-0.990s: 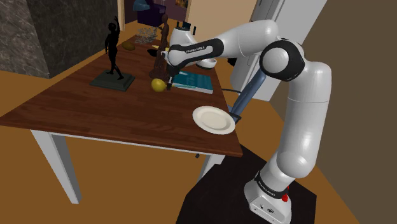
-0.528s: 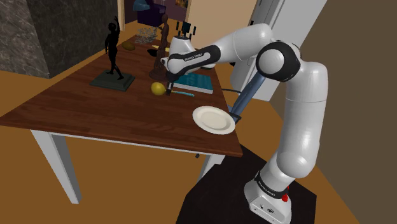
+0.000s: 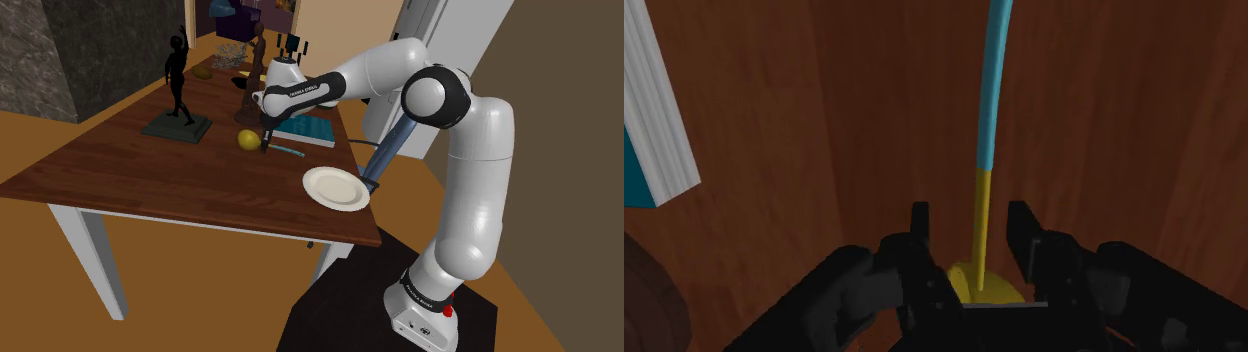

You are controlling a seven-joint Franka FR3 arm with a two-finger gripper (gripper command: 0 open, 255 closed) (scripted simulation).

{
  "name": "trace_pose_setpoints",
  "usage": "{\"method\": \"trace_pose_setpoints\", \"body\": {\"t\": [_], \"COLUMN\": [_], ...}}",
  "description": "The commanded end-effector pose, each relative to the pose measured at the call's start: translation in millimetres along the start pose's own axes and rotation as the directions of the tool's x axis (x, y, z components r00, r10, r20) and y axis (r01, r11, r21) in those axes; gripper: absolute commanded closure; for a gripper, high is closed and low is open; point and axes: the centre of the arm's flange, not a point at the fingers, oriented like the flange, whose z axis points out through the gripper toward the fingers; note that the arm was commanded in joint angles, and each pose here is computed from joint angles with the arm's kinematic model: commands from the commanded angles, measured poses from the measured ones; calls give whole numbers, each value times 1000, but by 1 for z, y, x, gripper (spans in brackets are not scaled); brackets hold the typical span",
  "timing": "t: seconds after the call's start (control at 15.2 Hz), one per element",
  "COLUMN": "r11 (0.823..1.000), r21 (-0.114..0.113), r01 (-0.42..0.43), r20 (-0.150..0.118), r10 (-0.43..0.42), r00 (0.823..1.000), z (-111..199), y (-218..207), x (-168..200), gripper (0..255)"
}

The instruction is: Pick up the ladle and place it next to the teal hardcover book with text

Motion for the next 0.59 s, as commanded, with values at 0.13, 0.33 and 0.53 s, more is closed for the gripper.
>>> {"method": "trace_pose_setpoints", "body": {"t": [0.13,0.33,0.53], "r11": [1000,1000,1000], "r21": [1,1,1], "r01": [1,1,1], "r20": [0,0,0], "r10": [-1,-1,-1], "r00": [1000,1000,1000], "z": [0,-12,-49], "y": [0,0,0], "x": [0,0,0], "gripper": [0,0,0]}}
